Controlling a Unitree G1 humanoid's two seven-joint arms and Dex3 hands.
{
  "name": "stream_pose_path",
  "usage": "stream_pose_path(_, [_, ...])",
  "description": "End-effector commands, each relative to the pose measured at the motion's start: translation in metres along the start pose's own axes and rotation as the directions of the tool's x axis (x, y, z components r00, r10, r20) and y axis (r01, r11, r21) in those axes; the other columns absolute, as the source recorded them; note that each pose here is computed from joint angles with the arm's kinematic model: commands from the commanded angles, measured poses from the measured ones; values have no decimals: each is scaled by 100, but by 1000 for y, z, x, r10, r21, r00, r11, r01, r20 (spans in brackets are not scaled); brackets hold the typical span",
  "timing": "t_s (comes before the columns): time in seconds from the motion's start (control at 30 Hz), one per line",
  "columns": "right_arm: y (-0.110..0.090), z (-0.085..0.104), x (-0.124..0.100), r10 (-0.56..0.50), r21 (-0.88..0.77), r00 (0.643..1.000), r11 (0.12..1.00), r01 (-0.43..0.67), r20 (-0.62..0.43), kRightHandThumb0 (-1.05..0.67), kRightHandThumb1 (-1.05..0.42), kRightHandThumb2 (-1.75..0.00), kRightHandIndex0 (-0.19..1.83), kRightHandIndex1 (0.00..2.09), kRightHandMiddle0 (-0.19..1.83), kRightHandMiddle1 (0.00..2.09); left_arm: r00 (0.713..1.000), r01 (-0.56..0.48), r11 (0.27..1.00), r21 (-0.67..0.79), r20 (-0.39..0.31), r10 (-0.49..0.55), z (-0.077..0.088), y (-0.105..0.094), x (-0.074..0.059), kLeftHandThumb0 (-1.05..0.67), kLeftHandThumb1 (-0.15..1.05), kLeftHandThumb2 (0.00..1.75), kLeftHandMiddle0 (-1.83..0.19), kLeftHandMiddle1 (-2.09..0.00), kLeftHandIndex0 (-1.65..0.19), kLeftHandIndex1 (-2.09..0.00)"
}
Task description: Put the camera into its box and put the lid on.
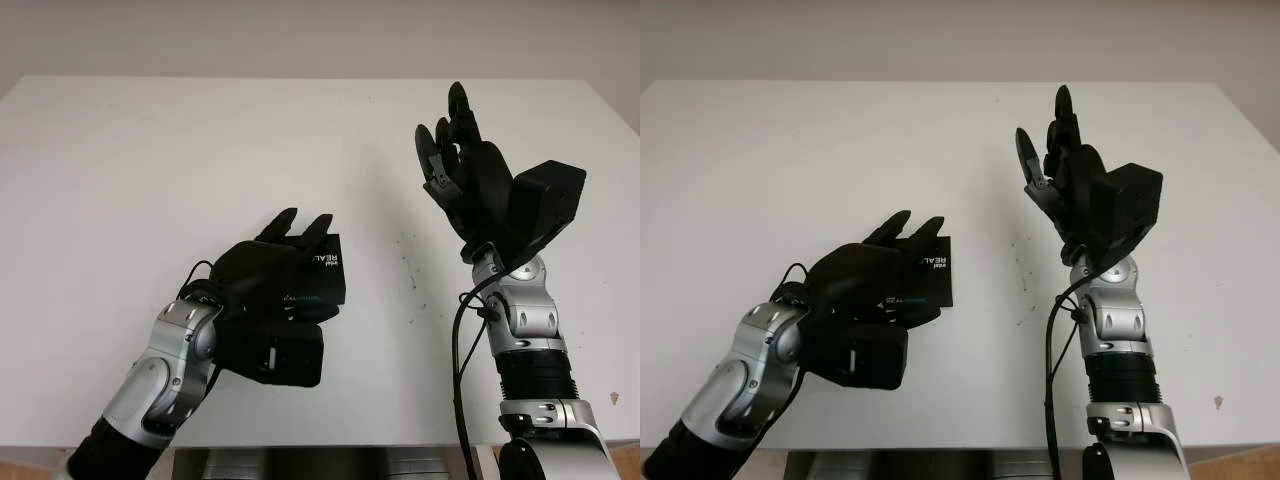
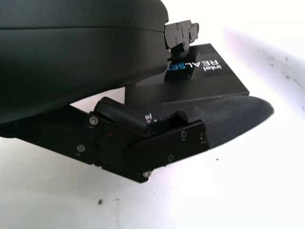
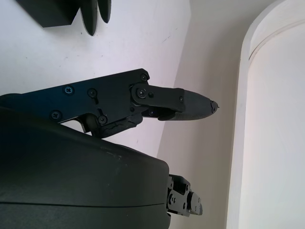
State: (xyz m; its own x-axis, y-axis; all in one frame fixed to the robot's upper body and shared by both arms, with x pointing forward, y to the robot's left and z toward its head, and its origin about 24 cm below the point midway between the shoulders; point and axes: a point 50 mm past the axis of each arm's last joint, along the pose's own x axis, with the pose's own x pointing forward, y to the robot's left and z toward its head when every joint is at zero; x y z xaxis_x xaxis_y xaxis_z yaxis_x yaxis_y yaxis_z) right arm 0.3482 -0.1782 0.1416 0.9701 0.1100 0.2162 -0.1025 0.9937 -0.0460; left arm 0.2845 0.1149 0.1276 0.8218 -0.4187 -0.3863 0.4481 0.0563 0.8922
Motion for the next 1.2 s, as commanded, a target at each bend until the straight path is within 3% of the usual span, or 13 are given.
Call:
stream_pose_path(0.0, [-2, 4, -1, -7, -3, 1000, 1000, 7, 21, -53, -105, -46, -19, 0, -19, 0, 987, 158, 987, -38, 10, -158, -2, -19, 5, -105, 105, 90, 19, 0, 19, 0])
stream_pose_path(0.1, [-2, 5, -1, -3, -6, 1000, 1000, 3, 24, -53, -105, -46, -19, 0, -19, 0, 989, 146, 987, -64, 43, -144, -5, -13, 5, -105, 105, 88, 19, 0, 19, 0])
stream_pose_path(0.33, [-2, 5, -2, -3, -6, 1000, 1000, 3, 29, -52, -105, -47, -19, 0, -19, 0, 982, -78, 972, -221, 150, 113, -24, 24, -16, -101, 105, 85, 19, 0, 19, 0])
stream_pose_path(0.47, [-3, 5, -2, -2, -2, 1000, 1000, 2, 27, -53, -105, -46, -19, 0, -19, 0, 963, -189, 928, -320, 127, 240, -42, 40, -28, -101, 105, 85, 19, 0, 19, 0])
stream_pose_path(0.57, [-3, 5, -3, -4, -6, 1000, 1000, 4, 21, -53, -105, -46, -19, 0, -19, 0, 928, -292, 859, -420, 91, 360, -54, 45, -35, -99, 105, 82, 19, 0, 19, 0])
stream_pose_path(0.67, [-3, 5, -3, -9, -23, 1000, 1000, 9, 16, -54, -105, -47, -19, 0, -19, 0, 893, -366, 775, -514, 41, 449, -65, 47, -41, -99, 105, 79, 19, 0, 19, 0])
stream_pose_path(0.7, [-3, 5, -4, -8, -26, 1000, 1000, 9, 16, -54, -105, -47, -19, 0, -19, 0, 869, -403, 732, -550, 22, 495, -70, 46, -43, -99, 105, 78, 19, 0, 19, 0])
stream_pose_path(0.77, [-3, 4, -5, -5, -33, 1000, 999, 5, 17, -58, -105, -49, -19, 0, -19, 0, 817, -464, 625, -628, -30, 576, -79, 43, -46, -94, 105, 75, 19, 0, 19, 0])
stream_pose_path(0.83, [-2, 4, -6, 0, -34, 1000, 999, 0, 15, -60, -105, -54, -19, 0, -19, 0, 781, -497, 539, -681, -79, 620, -85, 40, -47, -95, 105, 75, 19, 0, 19, 0])
stream_pose_path(0.93, [0, 1, -9, 23, -52, 1000, 998, -23, 1, -63, -105, -64, -19, 0, -19, 0, 725, -509, 345, -788, -177, 666, -96, 31, -44, -97, 105, 75, 19, 0, 19, 0])
stream_pose_path(1.03, [5, -1, -11, 32, -72, 999, 997, -32, -5, -69, -105, -66, -19, 0, -19, 0, 698, -482, 204, -852, -232, 677, -103, 22, -38, -92, 105, 73, 19, 0, 19, 0])
stream_pose_path(1.17, [13, -7, -14, 43, -91, 998, 995, -46, -35, -75, -105, -69, -19, 0, -19, 0, 703, -421, 78, -904, -271, 657, -112, 9, -29, -88, 105, 76, 19, 0, 19, 0])
